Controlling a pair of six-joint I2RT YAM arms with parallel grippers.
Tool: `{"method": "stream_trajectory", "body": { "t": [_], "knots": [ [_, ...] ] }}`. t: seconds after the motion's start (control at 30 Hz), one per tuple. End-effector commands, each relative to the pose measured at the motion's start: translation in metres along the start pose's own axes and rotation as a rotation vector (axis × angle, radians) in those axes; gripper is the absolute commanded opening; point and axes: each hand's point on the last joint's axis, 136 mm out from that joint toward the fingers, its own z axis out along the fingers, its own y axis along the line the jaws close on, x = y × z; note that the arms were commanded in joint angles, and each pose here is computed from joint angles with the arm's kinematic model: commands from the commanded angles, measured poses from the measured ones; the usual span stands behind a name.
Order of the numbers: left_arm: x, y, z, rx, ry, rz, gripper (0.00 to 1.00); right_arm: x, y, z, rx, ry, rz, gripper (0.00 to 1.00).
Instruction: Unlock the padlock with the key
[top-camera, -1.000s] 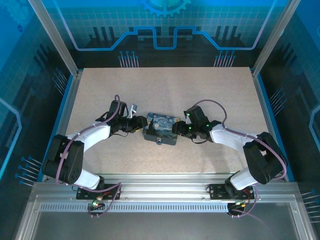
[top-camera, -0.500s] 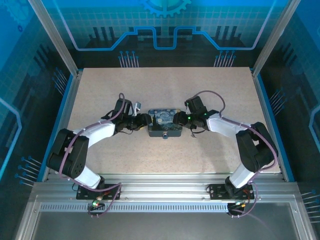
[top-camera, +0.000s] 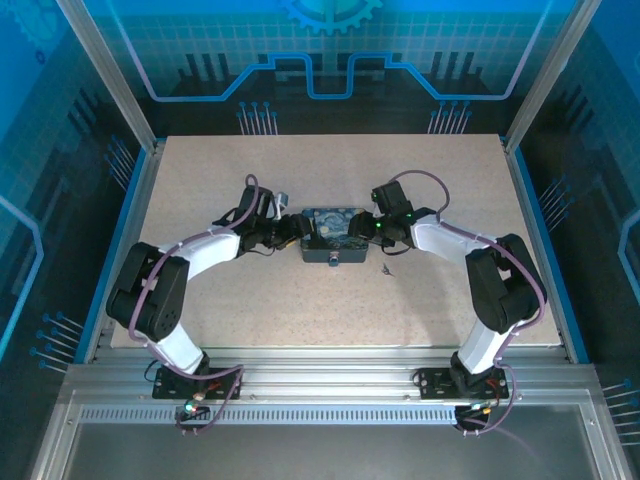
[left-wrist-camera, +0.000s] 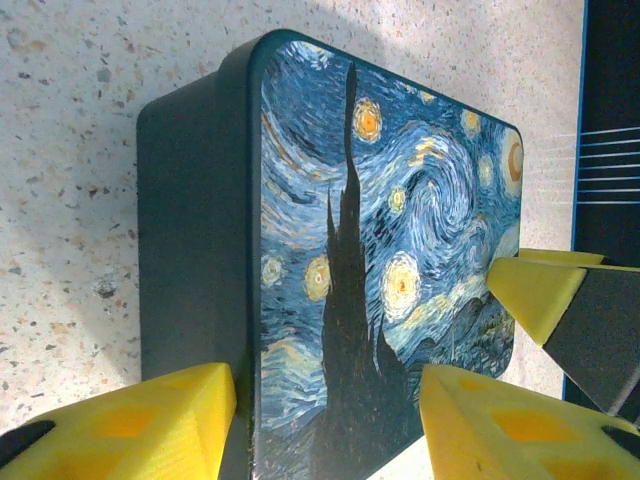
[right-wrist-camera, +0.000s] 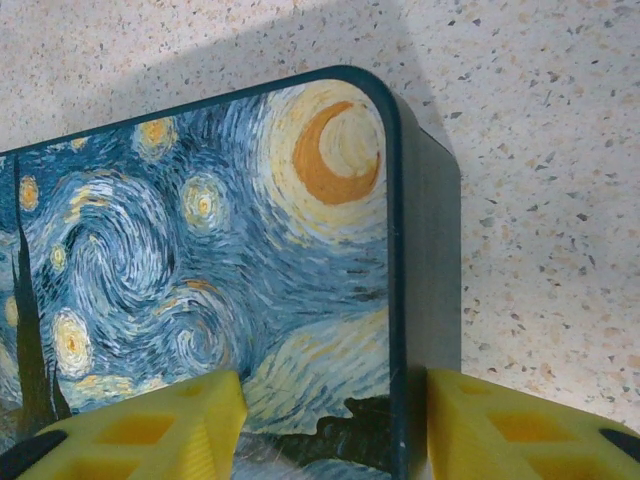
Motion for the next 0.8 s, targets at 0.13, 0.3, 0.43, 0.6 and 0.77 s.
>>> {"method": "stream_trajectory", "body": {
  "t": [0.13,0.3,0.43,0.6,0.77],
  "knots": [
    [0.017,-0.013,0.003,0.023,0.037,0.006,0.55,0.007,0.009,-0.003,-0.027,0.047,-0.025,0.61],
    [0.021,-0.009,-0.009,0.004,0.014,0.009,0.57,0.001,0.004,-0.018,0.003,0.027,-0.045,0.64],
    [0.022,-0.007,-0.022,-0.03,-0.012,0.032,0.62,0.001,-0.003,-0.035,0.046,0.008,-0.062,0.65],
    [0.023,-0.009,-0.041,-0.06,-0.038,0.066,0.69,0.007,-0.018,-0.055,0.097,-0.005,-0.067,0.67],
    [0.029,-0.01,-0.058,-0.08,-0.045,0.09,0.71,0.014,-0.037,-0.07,0.147,-0.009,-0.052,0.68]
  ]
}}
